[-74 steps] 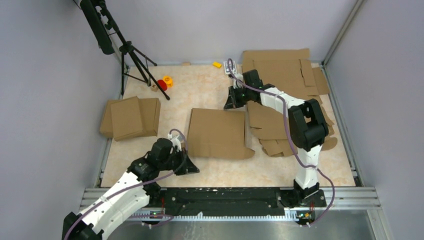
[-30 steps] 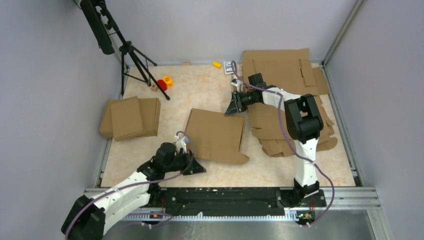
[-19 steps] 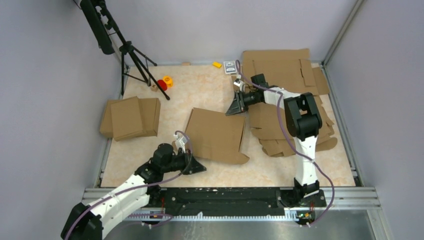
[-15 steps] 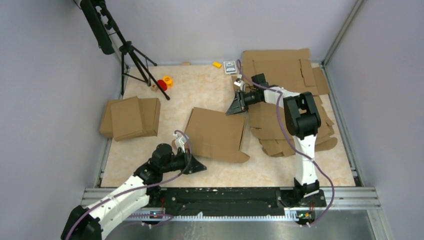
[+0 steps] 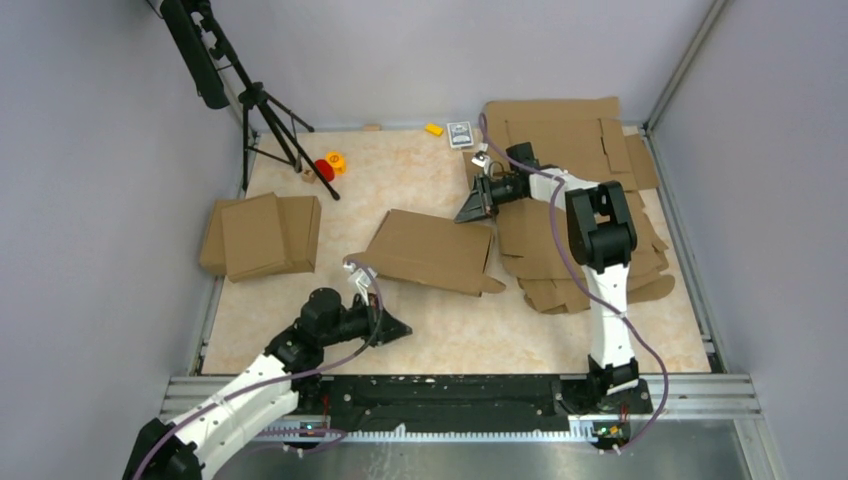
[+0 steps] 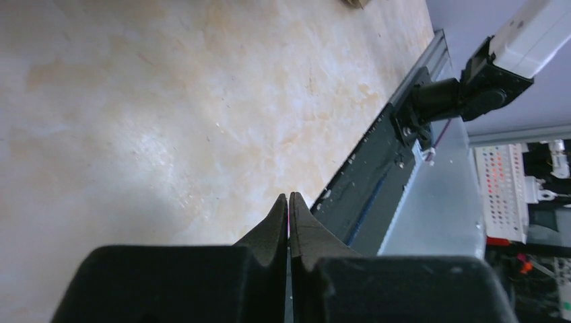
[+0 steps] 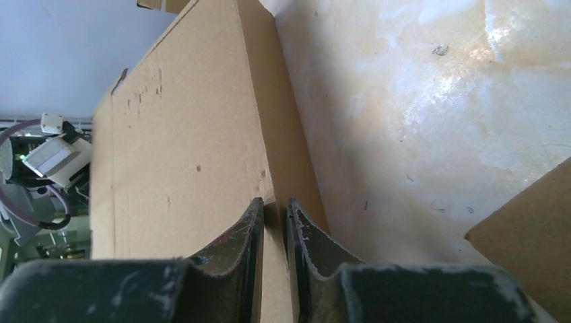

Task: Fold the paper box

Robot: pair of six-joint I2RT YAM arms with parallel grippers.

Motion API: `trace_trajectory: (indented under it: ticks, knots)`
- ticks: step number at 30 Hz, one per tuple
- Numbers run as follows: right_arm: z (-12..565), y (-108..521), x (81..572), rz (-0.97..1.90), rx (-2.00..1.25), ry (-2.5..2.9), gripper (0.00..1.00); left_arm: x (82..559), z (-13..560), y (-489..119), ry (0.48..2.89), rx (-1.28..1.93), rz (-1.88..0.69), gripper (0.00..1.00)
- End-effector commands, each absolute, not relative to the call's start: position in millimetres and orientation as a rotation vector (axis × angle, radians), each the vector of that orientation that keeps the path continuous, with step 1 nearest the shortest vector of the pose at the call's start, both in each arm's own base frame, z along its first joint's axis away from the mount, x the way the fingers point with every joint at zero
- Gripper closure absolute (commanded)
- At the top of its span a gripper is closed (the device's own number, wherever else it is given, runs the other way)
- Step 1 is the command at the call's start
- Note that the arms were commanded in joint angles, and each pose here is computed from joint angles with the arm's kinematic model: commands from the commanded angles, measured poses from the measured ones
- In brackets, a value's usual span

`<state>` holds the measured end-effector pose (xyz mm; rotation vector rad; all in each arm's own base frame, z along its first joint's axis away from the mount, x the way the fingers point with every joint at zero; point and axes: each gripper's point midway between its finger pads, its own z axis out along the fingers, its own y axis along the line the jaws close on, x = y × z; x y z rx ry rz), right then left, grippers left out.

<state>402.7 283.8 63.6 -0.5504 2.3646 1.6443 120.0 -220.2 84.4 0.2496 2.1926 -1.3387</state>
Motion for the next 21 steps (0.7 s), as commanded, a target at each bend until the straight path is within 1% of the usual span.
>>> trace_trajectory:
  ticks: [1, 6, 8, 14, 21]
  knots:
    - [19, 271, 411, 1.480, -0.538, 2.463, 0.93, 154, 97, -216, 2.035, 0.235, -1.195, 1.00]
    - [18, 271, 410, 1.486, -0.546, 2.470, 0.94, 195, 104, -204, 1.890, 0.137, -1.025, 1.00]
    - [18, 271, 409, 1.489, -0.551, 2.472, 0.94, 208, 110, -205, 1.847, 0.122, -0.995, 1.00]
    - [31, 272, 405, 1.487, -0.575, 2.444, 0.93, 240, 128, -220, 1.780, 0.093, -0.991, 1.00]
    - [52, 281, 389, 1.432, -0.643, 2.419, 0.90, 249, 140, -232, 1.809, 0.057, -1.037, 1.00]
